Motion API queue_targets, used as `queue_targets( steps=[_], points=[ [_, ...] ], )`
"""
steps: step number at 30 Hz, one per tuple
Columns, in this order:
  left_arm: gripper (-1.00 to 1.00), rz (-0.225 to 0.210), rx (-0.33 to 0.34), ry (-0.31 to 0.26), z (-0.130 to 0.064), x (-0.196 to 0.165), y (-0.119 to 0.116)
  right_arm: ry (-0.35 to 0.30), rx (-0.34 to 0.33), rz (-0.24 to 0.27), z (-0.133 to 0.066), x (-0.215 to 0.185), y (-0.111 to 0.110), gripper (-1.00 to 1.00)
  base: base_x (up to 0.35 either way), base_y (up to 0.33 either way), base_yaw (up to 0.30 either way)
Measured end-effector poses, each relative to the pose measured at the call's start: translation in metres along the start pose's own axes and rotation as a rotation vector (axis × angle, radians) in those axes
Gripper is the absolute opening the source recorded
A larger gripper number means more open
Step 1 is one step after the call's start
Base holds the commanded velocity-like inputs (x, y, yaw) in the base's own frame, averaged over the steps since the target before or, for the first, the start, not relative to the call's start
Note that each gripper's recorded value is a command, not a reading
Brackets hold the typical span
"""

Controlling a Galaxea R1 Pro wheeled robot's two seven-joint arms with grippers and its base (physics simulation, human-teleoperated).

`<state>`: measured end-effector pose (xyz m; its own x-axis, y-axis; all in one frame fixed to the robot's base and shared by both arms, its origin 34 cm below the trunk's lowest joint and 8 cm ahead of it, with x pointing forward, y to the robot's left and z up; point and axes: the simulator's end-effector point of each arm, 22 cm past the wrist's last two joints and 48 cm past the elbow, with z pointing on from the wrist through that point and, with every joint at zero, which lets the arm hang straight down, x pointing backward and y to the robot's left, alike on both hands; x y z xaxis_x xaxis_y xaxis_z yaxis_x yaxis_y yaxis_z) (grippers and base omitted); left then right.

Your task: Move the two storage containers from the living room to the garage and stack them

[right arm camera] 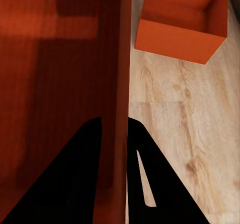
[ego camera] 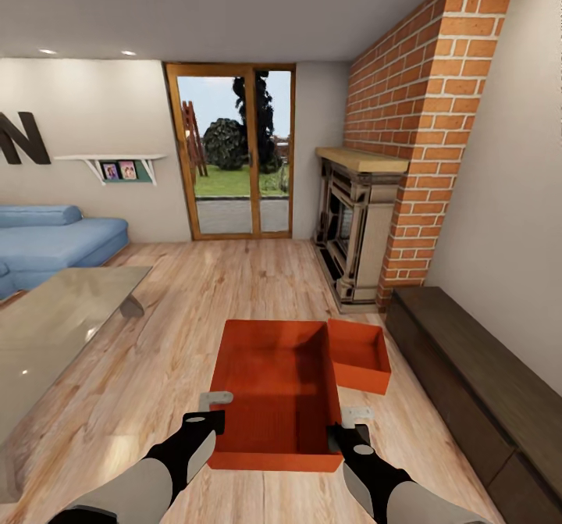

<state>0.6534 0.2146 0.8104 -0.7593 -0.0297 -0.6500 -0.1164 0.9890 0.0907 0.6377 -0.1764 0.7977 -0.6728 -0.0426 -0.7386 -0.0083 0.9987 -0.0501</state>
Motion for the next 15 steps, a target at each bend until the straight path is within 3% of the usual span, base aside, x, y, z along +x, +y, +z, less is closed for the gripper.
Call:
queue_targets(
  steps=[15],
  points=[
    [-1.00,-0.003,0.001,-0.023,-0.007,-0.011,0.001,-0.023,0.001,0.000,-0.005,-0.012,-0.001,-1.00,0.000,0.000,0.000]
  ],
)
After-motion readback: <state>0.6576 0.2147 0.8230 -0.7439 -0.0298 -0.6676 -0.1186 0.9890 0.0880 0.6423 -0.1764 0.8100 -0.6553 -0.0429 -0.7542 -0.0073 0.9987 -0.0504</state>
